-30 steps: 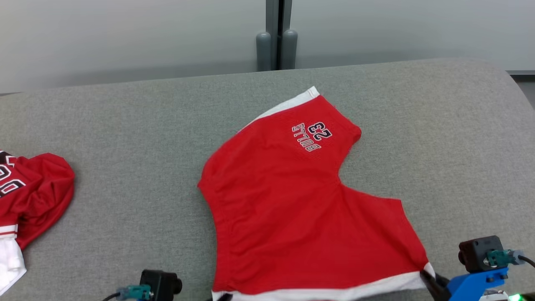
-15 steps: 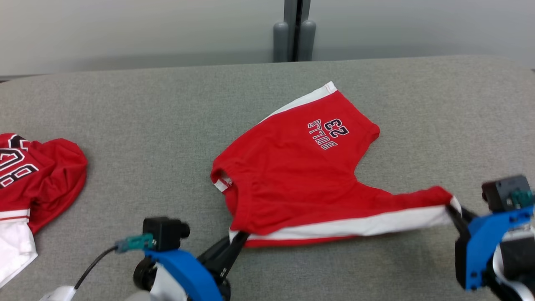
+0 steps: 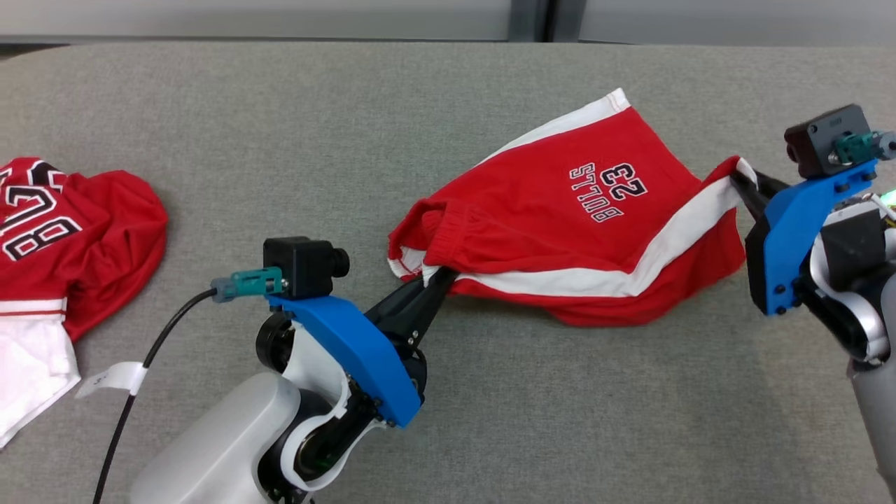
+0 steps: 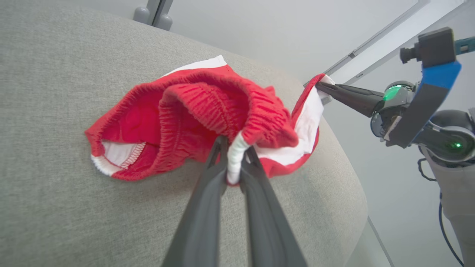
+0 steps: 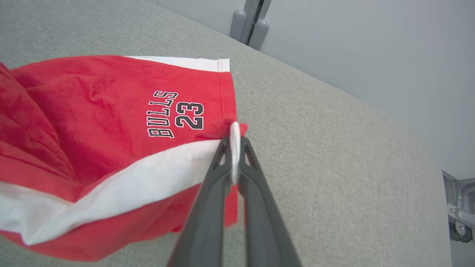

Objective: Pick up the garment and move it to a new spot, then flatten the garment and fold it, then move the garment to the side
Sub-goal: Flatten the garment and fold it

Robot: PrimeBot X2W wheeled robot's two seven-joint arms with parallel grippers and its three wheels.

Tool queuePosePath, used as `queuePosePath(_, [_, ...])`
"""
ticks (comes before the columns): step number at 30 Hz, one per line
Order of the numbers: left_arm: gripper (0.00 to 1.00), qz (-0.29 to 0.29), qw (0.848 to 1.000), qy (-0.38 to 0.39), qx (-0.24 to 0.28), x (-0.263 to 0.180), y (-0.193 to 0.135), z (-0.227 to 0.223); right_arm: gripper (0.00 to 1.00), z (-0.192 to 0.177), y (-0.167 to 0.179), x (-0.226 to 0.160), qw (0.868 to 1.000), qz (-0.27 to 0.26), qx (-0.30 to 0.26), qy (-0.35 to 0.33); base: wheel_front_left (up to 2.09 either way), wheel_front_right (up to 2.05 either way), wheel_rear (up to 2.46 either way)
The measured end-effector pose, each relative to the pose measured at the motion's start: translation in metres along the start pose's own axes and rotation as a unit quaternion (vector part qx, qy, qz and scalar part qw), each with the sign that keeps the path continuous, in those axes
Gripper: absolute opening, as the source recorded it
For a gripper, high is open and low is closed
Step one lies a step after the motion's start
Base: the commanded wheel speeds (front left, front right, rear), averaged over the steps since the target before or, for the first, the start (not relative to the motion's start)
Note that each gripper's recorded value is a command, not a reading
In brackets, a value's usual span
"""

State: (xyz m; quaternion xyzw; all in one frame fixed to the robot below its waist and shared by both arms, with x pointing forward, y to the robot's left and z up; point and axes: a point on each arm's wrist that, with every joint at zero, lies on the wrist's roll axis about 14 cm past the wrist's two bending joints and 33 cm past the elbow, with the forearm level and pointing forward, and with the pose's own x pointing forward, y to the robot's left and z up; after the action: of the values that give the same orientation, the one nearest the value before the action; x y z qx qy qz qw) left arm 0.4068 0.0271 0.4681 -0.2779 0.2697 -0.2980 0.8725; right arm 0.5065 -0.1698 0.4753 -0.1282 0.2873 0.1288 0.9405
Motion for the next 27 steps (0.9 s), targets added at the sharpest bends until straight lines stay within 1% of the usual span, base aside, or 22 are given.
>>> queuePosePath(5, [0.00,0.011,1.000,-0.009,-0.012,-0.004,0.005,0.010,0.00,0.024,0.005,0.023,0.999,0.007,-0.010,-0.037,0.00,0.00,0.00])
queuePosePath(7, [0.00,0.008,1.000,-0.013,-0.010,-0.008,0.001,0.014,0.00,0.032,0.009,0.028,0.999,0.013,-0.007,-0.051,0.00,0.00,0.00])
queuePosePath(10, [0.00,0.000,1.000,0.002,-0.016,-0.021,-0.009,0.003,0.00,0.032,0.014,0.031,0.999,0.017,0.000,-0.052,0.00,0.00,0.00])
queuePosePath(12, [0.00,0.002,0.999,0.023,-0.023,-0.032,-0.013,-0.012,0.00,0.023,0.018,0.028,0.999,0.020,0.010,-0.042,0.00,0.00,0.00])
queuePosePath(17, [0.00,-0.009,0.997,0.073,-0.035,-0.053,-0.032,-0.048,0.00,-0.012,0.022,0.002,1.000,0.015,0.024,0.000,0.00,0.00,0.00])
queuePosePath(18, [0.00,-0.009,0.997,0.073,-0.035,-0.053,-0.032,-0.048,0.00,-0.012,0.022,0.002,1.000,0.015,0.024,0.000,0.00,0.00,0.00])
queuePosePath(19, [0.00,-0.011,0.995,0.091,-0.037,-0.060,-0.037,-0.058,0.00,-0.025,0.021,-0.013,0.999,0.007,0.026,0.019,0.00,0.00,0.00])
queuePosePath(22, [0.00,-0.011,0.993,0.109,-0.039,-0.067,-0.043,-0.066,0.00,-0.040,0.017,-0.039,0.999,-0.009,0.032,0.040,0.00,0.00,0.00])
queuePosePath(23, [0.00,-0.011,0.993,0.109,-0.039,-0.067,-0.043,-0.066,0.00,-0.040,0.017,-0.039,0.999,-0.009,0.032,0.040,0.00,0.00,0.00])
queuePosePath(25, [0.00,-0.006,0.991,0.124,-0.059,-0.070,-0.045,-0.075,0.00,-0.045,0.015,-0.054,0.998,-0.018,0.035,0.046,0.00,0.00,0.00])
queuePosePath(26, [0.00,-0.005,0.988,0.133,-0.079,-0.071,-0.046,-0.081,0.00,-0.046,0.012,-0.061,0.998,-0.026,0.037,0.046,0.00,0.00,0.00])
queuePosePath(27, [0.00,0.010,0.983,0.152,-0.103,-0.075,-0.042,-0.091,0.00,-0.049,0.008,-0.071,0.997,-0.039,0.046,0.046,0.00,0.00,0.00])
